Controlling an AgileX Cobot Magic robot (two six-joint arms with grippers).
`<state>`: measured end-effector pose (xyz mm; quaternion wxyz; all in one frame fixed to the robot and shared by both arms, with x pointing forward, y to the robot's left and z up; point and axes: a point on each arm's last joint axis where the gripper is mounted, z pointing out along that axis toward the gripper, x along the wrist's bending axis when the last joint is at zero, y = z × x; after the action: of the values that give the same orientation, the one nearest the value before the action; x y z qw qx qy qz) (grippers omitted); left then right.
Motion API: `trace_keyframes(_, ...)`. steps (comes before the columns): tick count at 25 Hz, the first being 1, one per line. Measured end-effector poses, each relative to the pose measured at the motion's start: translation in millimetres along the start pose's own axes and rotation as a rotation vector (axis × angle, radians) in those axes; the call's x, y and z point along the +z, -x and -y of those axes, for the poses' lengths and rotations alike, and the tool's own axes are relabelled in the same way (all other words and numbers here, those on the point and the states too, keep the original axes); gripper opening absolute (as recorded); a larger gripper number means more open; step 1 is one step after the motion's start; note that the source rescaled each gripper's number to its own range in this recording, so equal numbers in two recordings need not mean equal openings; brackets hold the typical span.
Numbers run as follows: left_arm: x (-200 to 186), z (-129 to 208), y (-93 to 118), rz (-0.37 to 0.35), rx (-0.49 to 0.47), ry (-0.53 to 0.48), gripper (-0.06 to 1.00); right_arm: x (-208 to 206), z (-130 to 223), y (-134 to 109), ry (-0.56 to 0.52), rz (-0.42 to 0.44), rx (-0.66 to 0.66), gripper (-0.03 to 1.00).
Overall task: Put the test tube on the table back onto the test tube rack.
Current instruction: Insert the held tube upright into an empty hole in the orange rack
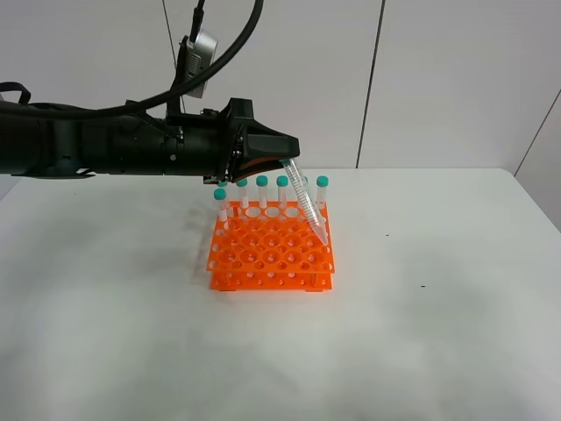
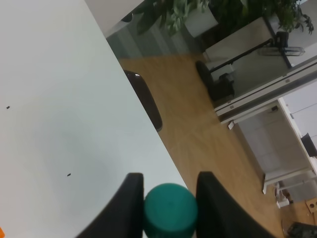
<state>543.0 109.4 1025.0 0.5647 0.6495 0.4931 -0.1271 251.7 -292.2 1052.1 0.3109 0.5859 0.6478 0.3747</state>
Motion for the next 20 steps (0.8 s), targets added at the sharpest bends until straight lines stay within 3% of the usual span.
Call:
trace_keyframes(5, 0.0, 0.0, 0.1, 0.001, 0.0, 0.0, 0.01, -14.0, 8.1, -1.1, 0.11, 0.055, 0.026, 1.0)
trace_keyframes(20, 0.0, 0.0, 0.1, 0.001, 0.0, 0.0, 0.01, -14.3, 8.2, -0.3, 0.108, 0.029, 0.002, 1.0)
